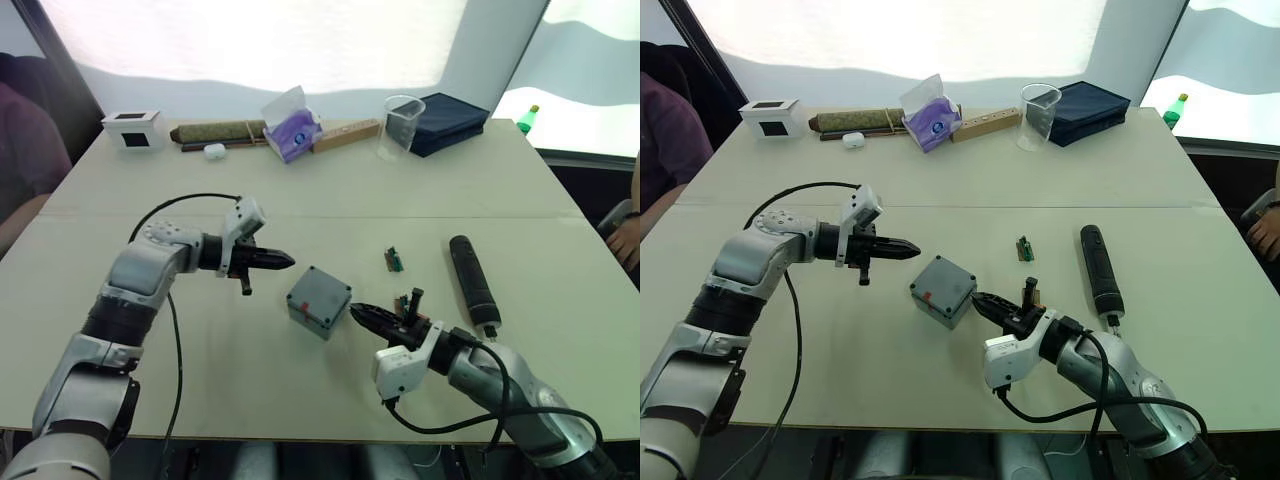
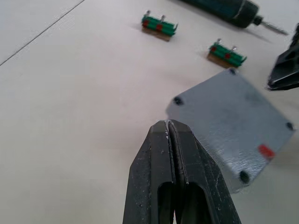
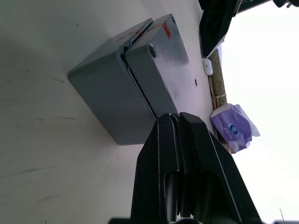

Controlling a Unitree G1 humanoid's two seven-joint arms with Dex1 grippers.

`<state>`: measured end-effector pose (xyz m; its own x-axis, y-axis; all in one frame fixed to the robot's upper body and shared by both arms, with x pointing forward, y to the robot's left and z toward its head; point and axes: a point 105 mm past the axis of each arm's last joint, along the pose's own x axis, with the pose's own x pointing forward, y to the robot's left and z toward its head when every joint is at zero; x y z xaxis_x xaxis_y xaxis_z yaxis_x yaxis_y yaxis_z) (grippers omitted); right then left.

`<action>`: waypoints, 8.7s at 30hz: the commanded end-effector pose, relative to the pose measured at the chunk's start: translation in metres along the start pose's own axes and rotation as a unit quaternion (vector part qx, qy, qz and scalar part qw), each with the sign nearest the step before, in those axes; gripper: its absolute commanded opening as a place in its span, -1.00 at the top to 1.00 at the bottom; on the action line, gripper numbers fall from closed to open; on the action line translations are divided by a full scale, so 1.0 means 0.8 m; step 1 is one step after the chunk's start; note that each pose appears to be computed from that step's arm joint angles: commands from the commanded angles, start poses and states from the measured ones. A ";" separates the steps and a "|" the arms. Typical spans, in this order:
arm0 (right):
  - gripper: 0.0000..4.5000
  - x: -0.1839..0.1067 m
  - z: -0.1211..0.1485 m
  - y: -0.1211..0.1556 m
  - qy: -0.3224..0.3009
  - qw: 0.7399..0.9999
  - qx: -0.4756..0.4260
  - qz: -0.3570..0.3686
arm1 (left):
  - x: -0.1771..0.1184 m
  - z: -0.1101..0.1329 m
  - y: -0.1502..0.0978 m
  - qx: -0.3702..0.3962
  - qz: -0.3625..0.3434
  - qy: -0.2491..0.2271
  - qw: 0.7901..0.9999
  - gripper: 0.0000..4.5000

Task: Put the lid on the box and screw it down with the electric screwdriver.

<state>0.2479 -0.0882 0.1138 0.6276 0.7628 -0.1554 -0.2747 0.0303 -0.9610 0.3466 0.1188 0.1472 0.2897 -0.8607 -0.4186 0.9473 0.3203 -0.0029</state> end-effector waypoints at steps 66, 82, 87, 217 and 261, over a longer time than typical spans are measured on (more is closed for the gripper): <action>0.97 0.012 0.015 -0.008 -0.031 0.999 -0.002 -0.017 | 0.020 -0.011 -0.048 0.006 -0.048 0.016 0.999 1.00; 0.97 0.009 0.013 -0.005 -0.025 1.000 0.006 -0.013 | 0.018 -0.004 -0.034 0.011 -0.025 0.008 1.000 1.00; 0.97 0.009 0.012 -0.005 -0.023 1.000 0.006 -0.013 | 0.020 0.004 -0.039 0.011 -0.033 0.000 0.999 1.00; -0.36 -0.094 -0.038 -0.033 0.152 0.826 0.502 -0.206 | -0.021 0.087 -0.070 -0.030 -0.155 -0.132 0.979 1.00; 0.20 -0.056 -0.067 0.015 0.173 0.767 0.592 -0.175 | 0.013 0.046 -0.090 0.127 -0.124 -0.058 0.982 1.00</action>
<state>0.2536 -0.1582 0.0880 0.9090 0.3535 -0.2207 -0.3799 0.9206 -0.0901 0.2901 0.0736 0.1726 0.0479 -0.9452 -0.3230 0.9940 0.0132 0.1090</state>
